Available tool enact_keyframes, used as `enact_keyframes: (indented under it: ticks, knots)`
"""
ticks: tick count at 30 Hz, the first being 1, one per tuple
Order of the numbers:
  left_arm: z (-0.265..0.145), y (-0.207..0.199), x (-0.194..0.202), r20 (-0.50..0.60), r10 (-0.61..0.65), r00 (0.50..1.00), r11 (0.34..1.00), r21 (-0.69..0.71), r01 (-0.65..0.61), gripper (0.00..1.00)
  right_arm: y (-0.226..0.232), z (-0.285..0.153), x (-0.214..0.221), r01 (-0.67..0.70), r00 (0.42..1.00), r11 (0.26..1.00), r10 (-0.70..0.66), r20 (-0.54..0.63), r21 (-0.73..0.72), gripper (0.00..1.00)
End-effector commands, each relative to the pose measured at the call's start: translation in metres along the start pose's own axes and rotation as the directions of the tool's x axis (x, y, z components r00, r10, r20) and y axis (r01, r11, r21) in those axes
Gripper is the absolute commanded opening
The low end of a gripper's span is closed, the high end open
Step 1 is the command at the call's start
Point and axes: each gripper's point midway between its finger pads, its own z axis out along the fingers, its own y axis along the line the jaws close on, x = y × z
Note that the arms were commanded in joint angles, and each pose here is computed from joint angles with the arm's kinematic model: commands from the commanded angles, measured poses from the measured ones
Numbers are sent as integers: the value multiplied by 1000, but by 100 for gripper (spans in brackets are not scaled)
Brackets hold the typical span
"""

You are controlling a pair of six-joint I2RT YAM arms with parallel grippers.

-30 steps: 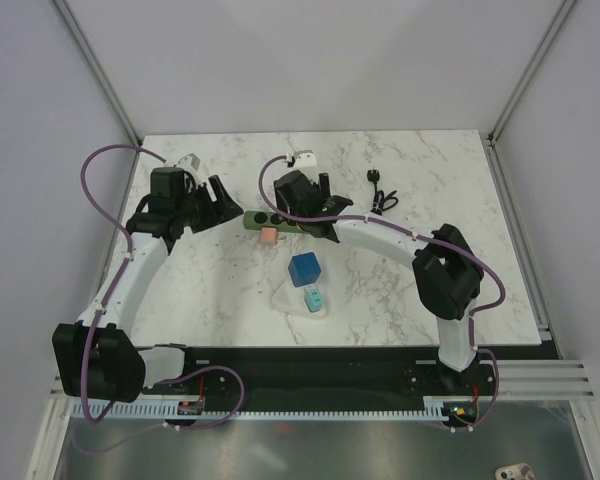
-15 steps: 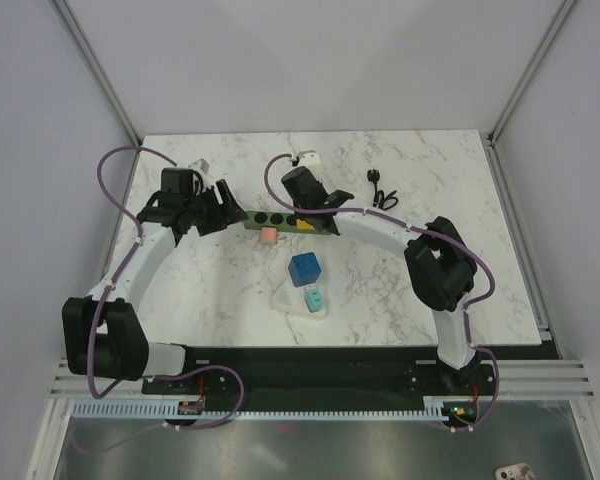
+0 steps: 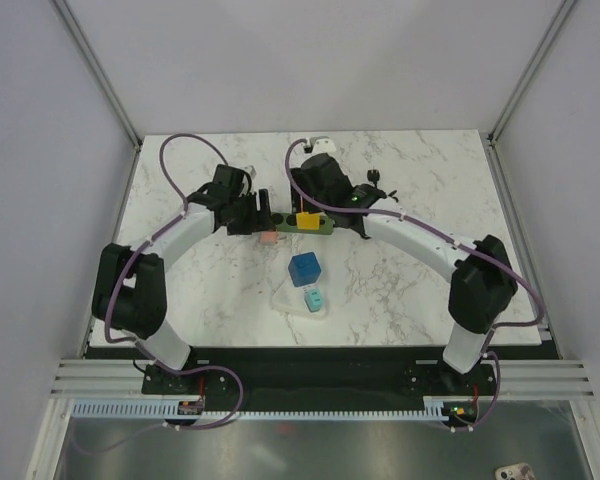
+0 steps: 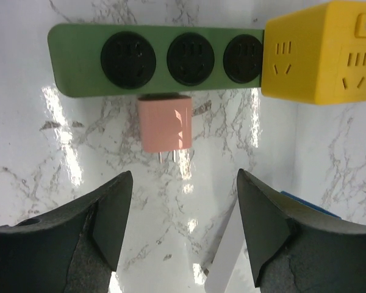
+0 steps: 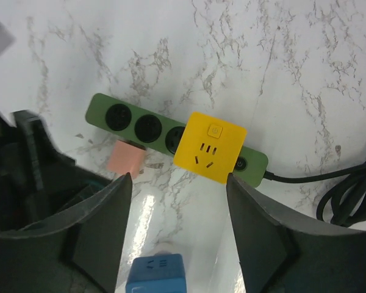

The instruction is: Insert the plug

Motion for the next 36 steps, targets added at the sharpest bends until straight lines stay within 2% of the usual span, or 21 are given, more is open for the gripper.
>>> enact_keyframes:
  ticks: [1, 4, 7, 14, 21, 26, 27, 29, 30, 33, 36]
  knots:
    - [9, 10, -26, 45, 104, 994, 990, -96, -99, 76, 2, -31, -17, -23, 999, 998, 26, 43, -58, 76]
    - [22, 14, -21, 12, 110, 994, 988, -107, -108, 76, 0, -44, -19, -30, 998, 996, 35, 55, -83, 82]
    - [33, 17, -12, -21, 115, 993, 985, -124, -117, 75, -2, -54, -23, -51, 996, 993, 58, 66, -108, 84]
    - [57, 7, -3, -56, 128, 990, 988, -78, -132, 74, -3, -70, -34, -68, 991, 986, 84, 101, -150, 85]
    - [71, 8, 2, -92, 100, 991, 990, -95, -108, 70, -3, -61, -17, -81, 994, 984, 92, 65, -157, 85]
    - [70, 5, 7, -110, 64, 992, 994, -86, -74, 52, -6, -63, -8, -97, 993, 983, 106, 54, -158, 85]
    - [68, 2, 8, -111, 54, 992, 995, -75, -62, 43, -6, -63, -8, -100, 992, 982, 110, 56, -159, 85]
    - [63, -3, 4, -101, 33, 994, 997, -60, -40, 33, -6, -66, -6, -110, 991, 979, 122, 58, -172, 85]
    - [55, -9, 1, -88, 27, 996, 999, -43, -31, 24, -4, -68, -5, -112, 991, 977, 125, 58, -182, 85]
    - [26, -37, -9, -67, -25, 997, 997, 77, 30, 8, 3, -76, -6, -126, 985, 960, 151, 87, -249, 83]
    - [-9, -59, -24, -24, -106, 994, 979, 174, 109, 2, 13, -76, -2, -130, 972, 931, 188, 141, -342, 79]
